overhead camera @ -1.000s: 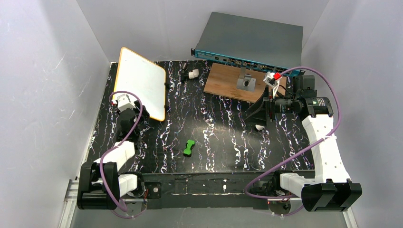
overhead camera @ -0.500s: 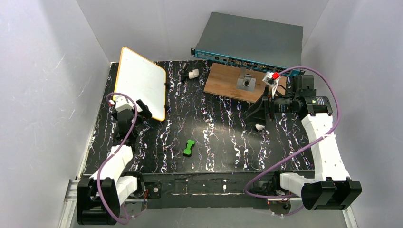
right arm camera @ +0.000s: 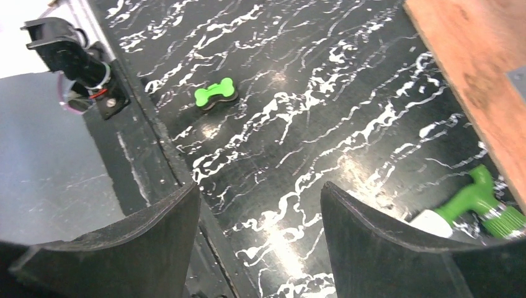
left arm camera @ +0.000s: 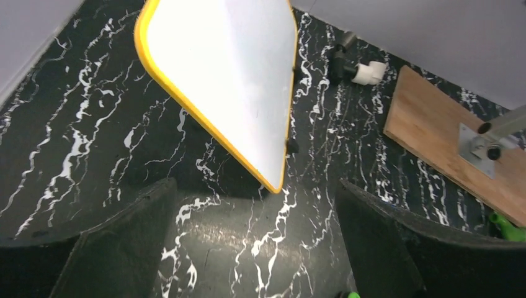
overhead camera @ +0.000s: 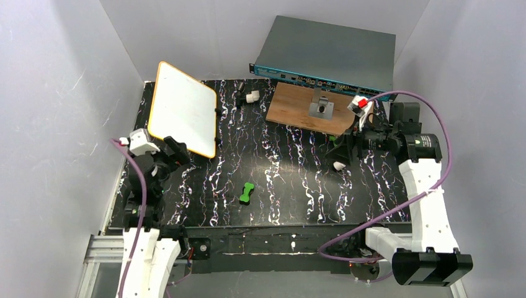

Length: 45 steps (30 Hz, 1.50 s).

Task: Erase the whiteboard
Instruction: Reset both arms

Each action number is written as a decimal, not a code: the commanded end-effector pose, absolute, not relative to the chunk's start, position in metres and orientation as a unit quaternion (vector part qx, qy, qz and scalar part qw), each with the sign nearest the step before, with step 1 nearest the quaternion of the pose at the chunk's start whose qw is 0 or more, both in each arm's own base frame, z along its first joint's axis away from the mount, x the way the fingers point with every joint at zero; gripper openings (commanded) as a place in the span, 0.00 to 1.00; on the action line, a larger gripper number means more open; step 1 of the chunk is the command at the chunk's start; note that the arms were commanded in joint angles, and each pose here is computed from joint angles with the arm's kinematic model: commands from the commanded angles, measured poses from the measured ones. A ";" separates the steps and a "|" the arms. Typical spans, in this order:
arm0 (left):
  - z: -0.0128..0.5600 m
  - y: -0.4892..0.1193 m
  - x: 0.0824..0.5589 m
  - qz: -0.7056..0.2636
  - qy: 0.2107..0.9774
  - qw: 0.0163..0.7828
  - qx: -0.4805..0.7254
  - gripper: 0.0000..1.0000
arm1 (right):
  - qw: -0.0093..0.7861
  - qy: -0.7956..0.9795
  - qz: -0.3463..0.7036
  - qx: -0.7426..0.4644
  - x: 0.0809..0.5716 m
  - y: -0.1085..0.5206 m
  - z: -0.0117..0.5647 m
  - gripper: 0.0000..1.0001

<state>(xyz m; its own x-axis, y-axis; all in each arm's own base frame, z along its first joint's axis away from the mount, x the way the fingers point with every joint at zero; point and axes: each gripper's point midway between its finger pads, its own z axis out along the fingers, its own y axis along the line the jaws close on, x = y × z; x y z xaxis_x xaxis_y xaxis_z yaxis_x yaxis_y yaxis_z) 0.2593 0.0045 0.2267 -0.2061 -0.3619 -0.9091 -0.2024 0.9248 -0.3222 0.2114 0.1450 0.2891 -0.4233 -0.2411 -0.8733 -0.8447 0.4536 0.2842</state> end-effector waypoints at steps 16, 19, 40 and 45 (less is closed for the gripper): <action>0.342 -0.089 0.182 -0.275 0.752 0.598 -0.024 0.98 | 0.528 0.801 0.201 -0.201 0.216 0.068 0.339 0.87; 0.341 -0.087 0.181 -0.267 0.753 0.601 -0.019 0.98 | 0.528 0.788 0.236 -0.211 0.207 0.080 0.344 0.87; 0.317 -0.075 0.177 -0.220 0.771 0.598 -0.009 0.98 | 0.538 0.787 0.259 -0.153 0.207 0.082 0.354 0.88; 0.316 -0.080 0.177 -0.235 0.768 0.595 -0.003 0.98 | 0.538 0.787 0.258 -0.157 0.205 0.082 0.354 0.88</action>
<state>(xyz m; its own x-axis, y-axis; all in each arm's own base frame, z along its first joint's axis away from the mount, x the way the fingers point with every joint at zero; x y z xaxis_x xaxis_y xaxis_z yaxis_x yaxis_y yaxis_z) 0.1782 -0.0744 0.3097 -0.3102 -0.2770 -0.9094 0.2349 0.9046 -0.3557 0.2038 0.0830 0.3445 -0.4172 0.0406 -0.9079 -0.5125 0.8145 0.2720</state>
